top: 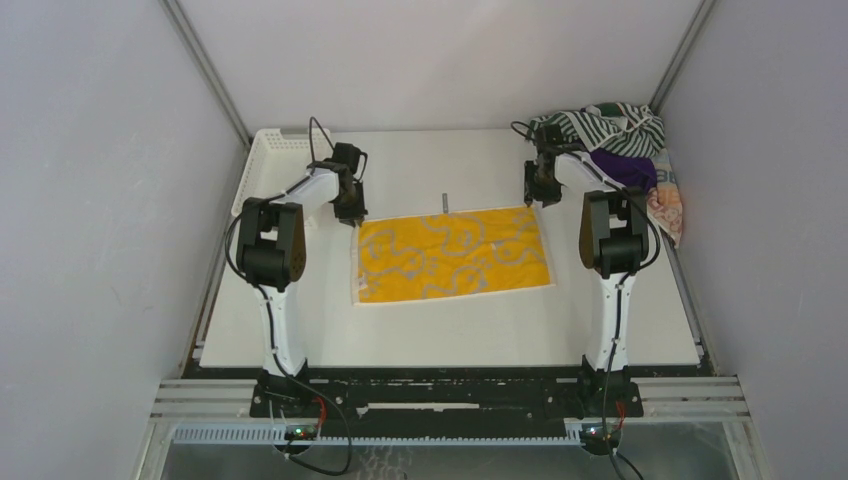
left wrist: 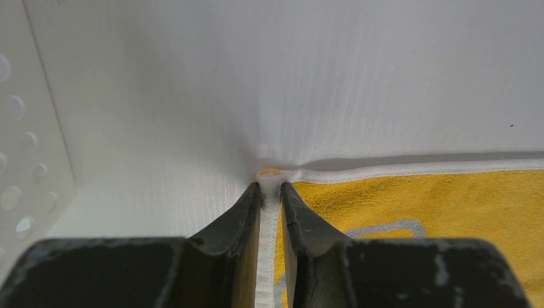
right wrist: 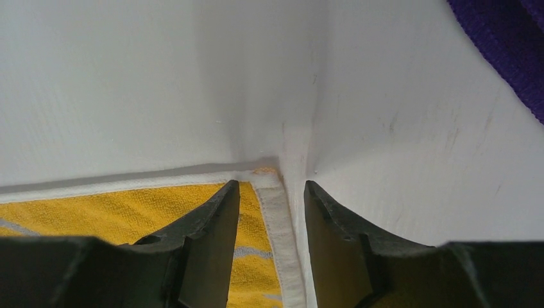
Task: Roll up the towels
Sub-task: Fold the towel at the center of the board.
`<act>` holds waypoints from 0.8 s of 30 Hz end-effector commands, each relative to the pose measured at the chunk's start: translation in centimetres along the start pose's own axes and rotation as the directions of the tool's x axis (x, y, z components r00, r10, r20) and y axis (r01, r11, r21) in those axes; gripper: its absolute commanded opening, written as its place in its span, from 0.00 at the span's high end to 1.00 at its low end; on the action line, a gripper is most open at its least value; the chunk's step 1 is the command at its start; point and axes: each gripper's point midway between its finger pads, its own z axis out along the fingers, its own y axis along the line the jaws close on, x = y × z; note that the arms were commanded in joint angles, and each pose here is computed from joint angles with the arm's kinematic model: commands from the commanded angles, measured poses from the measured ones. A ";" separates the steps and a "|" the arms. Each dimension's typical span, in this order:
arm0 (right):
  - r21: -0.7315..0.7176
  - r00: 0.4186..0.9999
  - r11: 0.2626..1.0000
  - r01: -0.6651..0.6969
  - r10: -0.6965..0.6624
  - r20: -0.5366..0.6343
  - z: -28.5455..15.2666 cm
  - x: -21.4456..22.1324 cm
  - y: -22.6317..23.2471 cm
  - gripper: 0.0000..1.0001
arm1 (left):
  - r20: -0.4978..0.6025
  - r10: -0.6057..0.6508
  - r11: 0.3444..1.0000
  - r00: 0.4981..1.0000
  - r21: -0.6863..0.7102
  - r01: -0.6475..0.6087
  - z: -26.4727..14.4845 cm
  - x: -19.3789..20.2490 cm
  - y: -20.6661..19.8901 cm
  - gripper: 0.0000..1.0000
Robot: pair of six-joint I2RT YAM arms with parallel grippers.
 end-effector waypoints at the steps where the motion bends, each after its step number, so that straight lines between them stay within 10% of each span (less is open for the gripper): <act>1: -0.013 0.999 1.000 0.015 -0.014 0.046 -0.8 -2.0 0.3 0.58 | -0.021 0.019 1.000 1.000 0.006 -0.019 0.2 -0.1 -0.2 0.78; 17: 0.058 0.987 0.993 0.099 -0.091 -0.136 1.4 2.5 -0.5 0.62 | -0.025 0.020 1.000 0.999 0.010 -0.020 0.2 -0.1 -0.2 0.78; 24: 0.032 0.989 0.997 0.074 -0.070 -0.130 1.6 2.6 -0.8 0.89 | -0.021 0.022 1.000 1.000 0.007 -0.022 0.1 -0.1 -0.1 0.86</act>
